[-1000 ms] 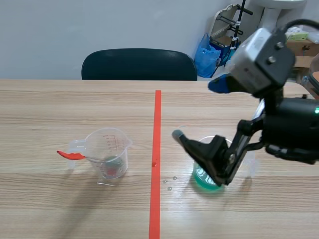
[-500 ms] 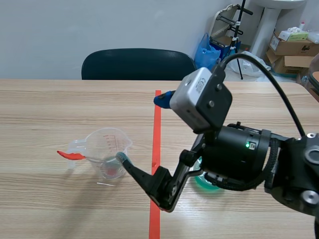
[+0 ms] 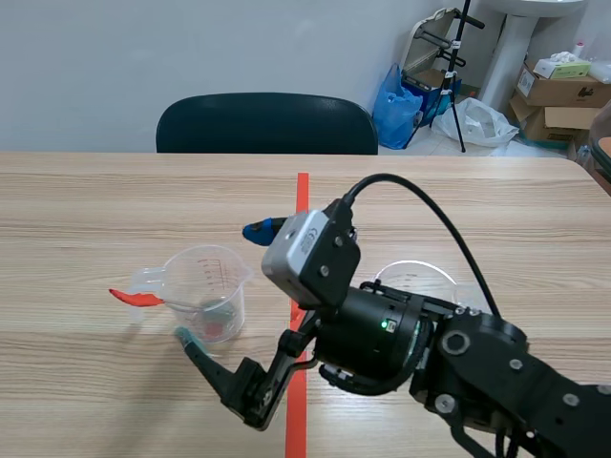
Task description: Do the redox reaction experiment
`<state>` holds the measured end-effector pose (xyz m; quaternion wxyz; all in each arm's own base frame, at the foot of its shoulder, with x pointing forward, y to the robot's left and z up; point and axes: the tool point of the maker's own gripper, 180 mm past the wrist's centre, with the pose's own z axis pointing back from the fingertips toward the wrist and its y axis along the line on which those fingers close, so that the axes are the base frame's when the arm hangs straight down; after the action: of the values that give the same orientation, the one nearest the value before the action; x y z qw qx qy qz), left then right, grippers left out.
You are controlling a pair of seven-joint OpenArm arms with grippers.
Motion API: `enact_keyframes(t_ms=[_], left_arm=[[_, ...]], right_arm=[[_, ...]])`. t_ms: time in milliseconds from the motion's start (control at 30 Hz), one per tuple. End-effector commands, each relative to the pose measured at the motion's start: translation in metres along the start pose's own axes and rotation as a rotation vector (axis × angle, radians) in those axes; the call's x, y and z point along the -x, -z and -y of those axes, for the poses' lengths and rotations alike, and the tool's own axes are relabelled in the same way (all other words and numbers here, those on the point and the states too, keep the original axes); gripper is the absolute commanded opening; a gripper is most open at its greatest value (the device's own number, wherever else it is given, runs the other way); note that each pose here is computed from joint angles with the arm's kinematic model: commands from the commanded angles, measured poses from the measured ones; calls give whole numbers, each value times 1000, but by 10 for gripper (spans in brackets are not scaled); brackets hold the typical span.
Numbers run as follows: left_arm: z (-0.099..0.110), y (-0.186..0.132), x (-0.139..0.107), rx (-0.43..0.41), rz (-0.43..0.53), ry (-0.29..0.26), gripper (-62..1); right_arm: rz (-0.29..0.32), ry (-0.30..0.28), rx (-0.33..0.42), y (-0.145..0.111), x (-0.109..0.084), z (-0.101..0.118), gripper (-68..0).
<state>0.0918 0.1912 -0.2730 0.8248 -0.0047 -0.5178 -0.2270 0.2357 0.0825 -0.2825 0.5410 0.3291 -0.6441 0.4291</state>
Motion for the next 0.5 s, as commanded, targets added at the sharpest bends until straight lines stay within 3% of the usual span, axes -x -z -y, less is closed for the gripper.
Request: enact_keyframes(t_ms=[0, 267, 467], left_arm=[[-1, 0, -4, -8, 16, -5, 14], [-1, 0, -4, -8, 19, -6, 14], [-1, 0, -4, -6, 20, -5, 14]], right_arm=[[55, -22, -10, 8, -12, 1, 4], [97, -27, -18, 28, -6, -10, 4], [101, -45, -7, 41, -4, -7, 4]])
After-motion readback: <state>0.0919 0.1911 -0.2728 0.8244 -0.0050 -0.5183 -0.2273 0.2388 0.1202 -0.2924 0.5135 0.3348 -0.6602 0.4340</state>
